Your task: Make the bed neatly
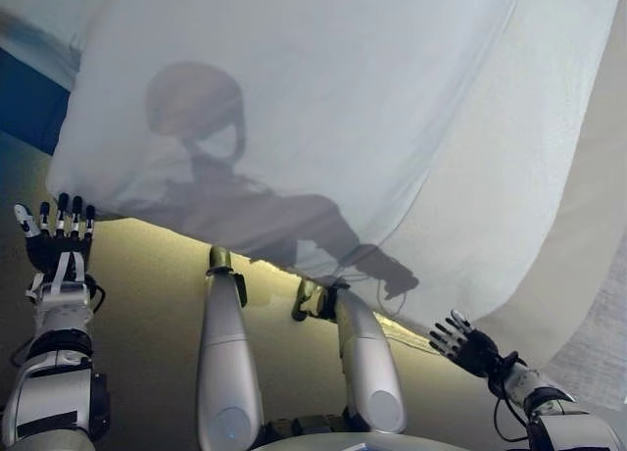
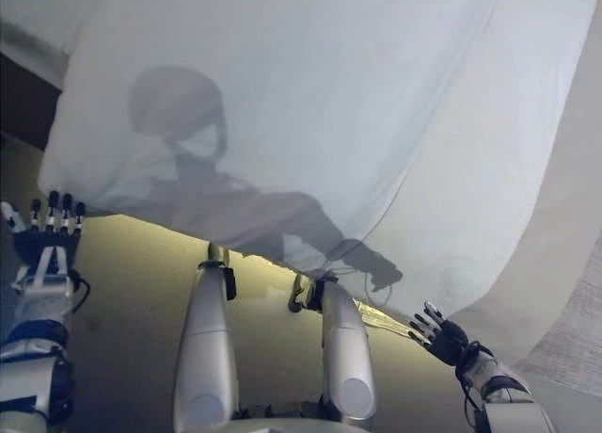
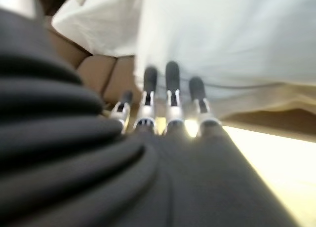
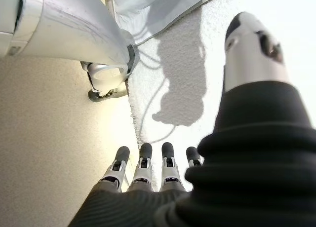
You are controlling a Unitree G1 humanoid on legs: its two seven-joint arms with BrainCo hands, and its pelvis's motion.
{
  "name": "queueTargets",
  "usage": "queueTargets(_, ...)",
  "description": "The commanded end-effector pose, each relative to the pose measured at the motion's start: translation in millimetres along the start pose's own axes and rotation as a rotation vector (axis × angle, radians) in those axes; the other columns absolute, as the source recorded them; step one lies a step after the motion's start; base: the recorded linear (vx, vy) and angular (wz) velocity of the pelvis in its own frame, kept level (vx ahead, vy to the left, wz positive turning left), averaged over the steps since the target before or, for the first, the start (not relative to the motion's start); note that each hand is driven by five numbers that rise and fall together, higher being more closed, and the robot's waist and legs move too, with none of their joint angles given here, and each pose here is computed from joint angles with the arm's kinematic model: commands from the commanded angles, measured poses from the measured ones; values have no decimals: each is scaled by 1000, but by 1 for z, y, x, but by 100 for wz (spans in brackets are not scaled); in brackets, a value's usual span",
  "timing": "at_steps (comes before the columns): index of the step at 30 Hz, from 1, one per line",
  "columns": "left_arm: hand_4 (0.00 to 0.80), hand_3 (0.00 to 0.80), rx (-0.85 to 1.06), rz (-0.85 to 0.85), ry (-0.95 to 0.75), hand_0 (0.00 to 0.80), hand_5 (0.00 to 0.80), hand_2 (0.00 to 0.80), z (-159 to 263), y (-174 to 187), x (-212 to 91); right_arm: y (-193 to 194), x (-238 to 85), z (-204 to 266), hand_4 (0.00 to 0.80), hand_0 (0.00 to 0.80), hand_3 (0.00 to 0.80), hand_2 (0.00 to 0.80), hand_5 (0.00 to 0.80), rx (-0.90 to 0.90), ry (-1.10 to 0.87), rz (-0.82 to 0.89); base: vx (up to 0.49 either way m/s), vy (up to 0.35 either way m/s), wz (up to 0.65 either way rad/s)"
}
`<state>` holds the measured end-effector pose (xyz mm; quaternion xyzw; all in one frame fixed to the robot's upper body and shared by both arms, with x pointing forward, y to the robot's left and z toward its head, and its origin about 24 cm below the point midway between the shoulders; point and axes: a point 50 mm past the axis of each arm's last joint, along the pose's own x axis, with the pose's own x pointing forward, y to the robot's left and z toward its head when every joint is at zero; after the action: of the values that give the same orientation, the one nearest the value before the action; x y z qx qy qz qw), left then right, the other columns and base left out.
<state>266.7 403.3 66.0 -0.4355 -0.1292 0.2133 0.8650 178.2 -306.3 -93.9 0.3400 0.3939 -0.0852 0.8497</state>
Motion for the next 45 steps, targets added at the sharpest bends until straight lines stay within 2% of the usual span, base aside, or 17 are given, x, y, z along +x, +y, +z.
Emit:
queueTargets(1, 0, 0, -3, -5, -42, 0, 0, 0, 10, -1, 1, -42, -33, 8, 0, 0, 0, 0, 0, 28, -46, -122, 33, 30, 0)
queueTargets(8, 0, 0, -24, 28, 6, 0, 0, 0, -4, 10, -8, -38, -32, 13, 0, 0, 0, 0, 0, 17, -57, -90, -20, 10, 2)
queueTargets(15, 0, 0, 41, 90, 213, 0, 0, 0, -46, 39, -34, -27, -25, 22, 0, 0, 0, 0, 0, -6, -89, -40, -29, 4, -3)
queueTargets(23, 0, 0, 140, 177, 505, 0, 0, 0, -107, 84, -100, -10, -7, -9, 0, 0, 0, 0, 0, -25, -23, 32, 80, -21, -8)
queueTargets(27, 0, 0, 269, 240, 665, 0, 0, 0, -131, 101, -133, -3, 1, -29, 0, 0, 0, 0, 0, -54, 59, 35, 156, -21, -20)
queueTargets(33, 0, 0, 660, 295, 962, 0, 0, 0, -150, 125, -179, -4, 2, -76, 0, 0, 0, 0, 0, -77, 196, 23, 259, -53, -17)
queueTargets(37, 0, 0, 808, 287, 1093, 0, 0, 0, -162, 130, -198, 5, 7, -104, 0, 0, 0, 0, 0, 6, 223, 14, 198, -48, -4)
queueTargets(45, 0, 0, 831, 317, 1296, 0, 0, 0, -191, 132, -241, 8, 9, -139, 0, 0, 0, 0, 0, 116, 270, -129, 114, -35, -8)
